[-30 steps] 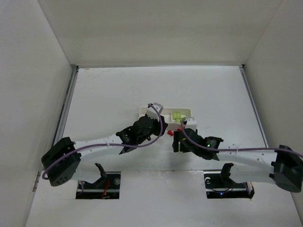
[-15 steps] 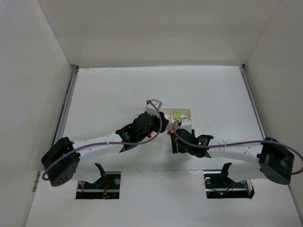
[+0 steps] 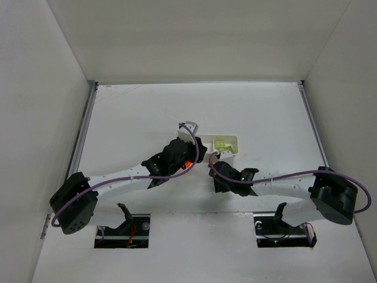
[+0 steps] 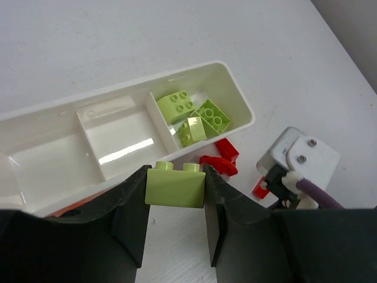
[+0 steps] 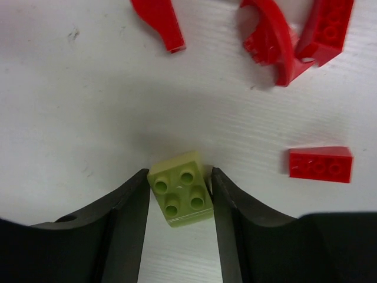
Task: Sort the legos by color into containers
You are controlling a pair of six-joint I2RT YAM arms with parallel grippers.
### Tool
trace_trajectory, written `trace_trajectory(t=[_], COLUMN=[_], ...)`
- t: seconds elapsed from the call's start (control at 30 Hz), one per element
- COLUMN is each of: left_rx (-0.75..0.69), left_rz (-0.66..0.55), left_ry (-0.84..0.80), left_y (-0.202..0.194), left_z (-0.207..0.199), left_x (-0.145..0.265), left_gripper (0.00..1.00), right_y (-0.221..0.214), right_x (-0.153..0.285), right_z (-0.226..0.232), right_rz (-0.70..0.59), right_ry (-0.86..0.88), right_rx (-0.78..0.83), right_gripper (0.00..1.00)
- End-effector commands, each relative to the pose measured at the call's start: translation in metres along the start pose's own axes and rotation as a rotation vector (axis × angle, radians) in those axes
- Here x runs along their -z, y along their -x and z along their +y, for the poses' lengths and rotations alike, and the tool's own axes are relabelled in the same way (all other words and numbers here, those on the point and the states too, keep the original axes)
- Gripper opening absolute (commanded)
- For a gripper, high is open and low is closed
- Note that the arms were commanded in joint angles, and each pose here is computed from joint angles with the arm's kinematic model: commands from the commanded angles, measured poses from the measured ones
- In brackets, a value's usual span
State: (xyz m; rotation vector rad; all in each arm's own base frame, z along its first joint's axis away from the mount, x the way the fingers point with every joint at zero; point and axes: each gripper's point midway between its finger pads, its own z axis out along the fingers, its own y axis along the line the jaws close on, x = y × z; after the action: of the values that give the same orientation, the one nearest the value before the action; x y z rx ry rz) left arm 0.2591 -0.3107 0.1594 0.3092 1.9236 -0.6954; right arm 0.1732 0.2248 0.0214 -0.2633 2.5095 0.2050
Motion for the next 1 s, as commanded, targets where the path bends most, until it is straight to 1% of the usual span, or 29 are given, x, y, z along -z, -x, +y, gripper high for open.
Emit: trace_trajectory(t=[0.0, 0.07, 0.13, 0.23, 0.4, 0.5, 0.63, 0.8, 0.87, 0.93, 0.97], left_rx=[0.039, 0.050, 0.064, 0.083, 0.060, 0.039, 0.019, 0.013, 0.004, 0.005, 0.005], left_rz=[-0.092, -0.094, -0.100, -0.095, -0.087, -0.075, -0.033, 0.031, 0.038, 0.038, 0.037], left_ry=[0.019, 0.033, 0.043, 0.027, -0.012, -0.036, -0.047, -0.039, -0.032, -0.027, -0.028], left_y=[0.035, 0.039, 0.042, 0.046, 0.052, 0.050, 0.037, 0.012, 0.008, 0.008, 0.009], left_z=[0.007, 0.012, 0.015, 0.008, -0.019, -0.034, -0.046, -0.047, -0.047, -0.046, -0.047], left_x=[0.004, 0.003, 0.000, -0.007, -0.029, -0.050, -0.080, -0.115, -0.122, -0.124, -0.123], left_gripper=[0.21, 0.21, 0.21, 0.21, 0.22, 0.22, 0.22, 0.23, 0.27, 0.35, 0.41], right_y=[0.007, 0.011, 0.022, 0.040, 0.076, 0.090, 0.099, 0.101, 0.102, 0.104, 0.105], right_x=[0.005, 0.010, 0.018, 0.038, 0.063, 0.073, 0.080, 0.080, 0.080, 0.079, 0.078], right_z=[0.024, 0.028, 0.027, 0.021, -0.019, -0.043, -0.067, -0.087, -0.086, -0.086, -0.087], right_rz=[-0.021, -0.050, -0.101, -0.182, -0.339, -0.413, -0.475, -0.505, -0.502, -0.506, -0.507], right_ry=[0.079, 0.095, 0.099, 0.133, 0.125, 0.116, 0.101, 0.079, 0.088, 0.088, 0.086], right_rx=[-0.039, -0.049, -0.069, -0.132, -0.290, -0.380, -0.478, -0.525, -0.522, -0.523, -0.525], right_gripper=[0.41, 0.35, 0.32, 0.29, 0.29, 0.29, 0.30, 0.30, 0.30, 0.30, 0.30])
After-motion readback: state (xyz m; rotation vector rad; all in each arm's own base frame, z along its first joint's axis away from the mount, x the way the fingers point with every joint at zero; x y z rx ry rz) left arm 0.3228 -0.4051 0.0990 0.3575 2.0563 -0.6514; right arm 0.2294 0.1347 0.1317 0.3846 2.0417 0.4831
